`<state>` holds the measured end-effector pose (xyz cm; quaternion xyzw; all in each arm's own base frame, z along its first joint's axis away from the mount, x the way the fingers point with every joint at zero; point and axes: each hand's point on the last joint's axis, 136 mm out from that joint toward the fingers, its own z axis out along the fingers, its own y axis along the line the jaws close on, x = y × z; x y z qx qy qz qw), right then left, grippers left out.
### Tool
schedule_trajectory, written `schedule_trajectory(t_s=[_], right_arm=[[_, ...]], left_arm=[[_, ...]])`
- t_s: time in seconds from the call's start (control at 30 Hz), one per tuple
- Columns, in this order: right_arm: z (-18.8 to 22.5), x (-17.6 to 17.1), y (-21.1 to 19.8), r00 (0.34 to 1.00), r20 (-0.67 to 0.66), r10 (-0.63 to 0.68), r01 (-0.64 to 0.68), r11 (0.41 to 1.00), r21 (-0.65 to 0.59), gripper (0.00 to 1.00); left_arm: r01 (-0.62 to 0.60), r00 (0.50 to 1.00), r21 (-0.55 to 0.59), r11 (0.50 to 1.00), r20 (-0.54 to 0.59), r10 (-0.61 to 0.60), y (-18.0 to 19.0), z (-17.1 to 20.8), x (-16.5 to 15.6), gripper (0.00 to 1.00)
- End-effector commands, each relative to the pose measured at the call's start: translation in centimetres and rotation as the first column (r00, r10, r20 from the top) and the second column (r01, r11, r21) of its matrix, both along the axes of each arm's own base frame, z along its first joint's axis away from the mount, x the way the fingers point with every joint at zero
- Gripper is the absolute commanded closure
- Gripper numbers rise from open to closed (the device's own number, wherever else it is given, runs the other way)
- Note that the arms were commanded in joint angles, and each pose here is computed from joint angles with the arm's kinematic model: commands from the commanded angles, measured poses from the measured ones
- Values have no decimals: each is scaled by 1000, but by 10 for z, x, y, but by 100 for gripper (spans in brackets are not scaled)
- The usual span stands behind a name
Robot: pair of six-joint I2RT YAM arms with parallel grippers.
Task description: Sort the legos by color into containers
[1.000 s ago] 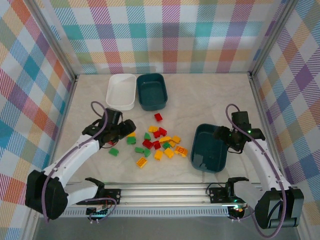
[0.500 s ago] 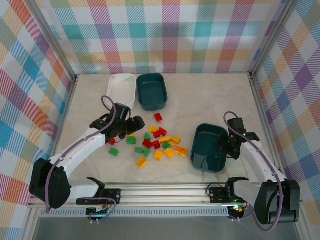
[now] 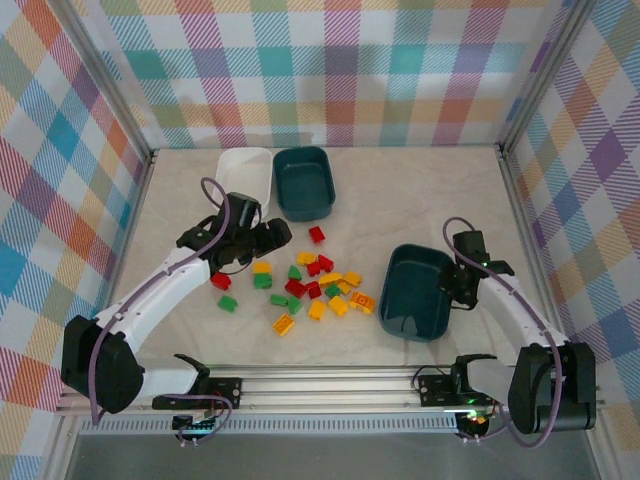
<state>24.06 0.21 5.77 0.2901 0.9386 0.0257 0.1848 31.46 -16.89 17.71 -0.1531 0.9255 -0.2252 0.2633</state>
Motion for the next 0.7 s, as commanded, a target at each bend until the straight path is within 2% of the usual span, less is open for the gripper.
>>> schedule_trajectory(t_s=[0.0,0.13,0.27,0.4,0.53,0.67], right_arm=[[15,21,-3,998,70,7,-5,1000,-21,83],[25,35,-9,994,108,20,-13,998,-69,100],[44,62,-13,987,160,32,-14,994,-112,100],[58,102,-10,978,186,96,-69,987,-144,100],[66,158,17,935,253,249,-230,968,-106,100],[57,202,36,908,267,322,-318,946,-58,100]], left_arm=[[21,1000,42,999,-19,-20,1,0,-4,18],[19,1000,82,996,-14,-18,5,4,0,17],[-22,1000,137,990,2,22,14,13,13,17],[-70,997,174,982,-9,72,25,21,36,17],[-97,995,164,982,-16,100,32,20,72,17],[-109,992,189,976,-50,120,41,8,118,18]])
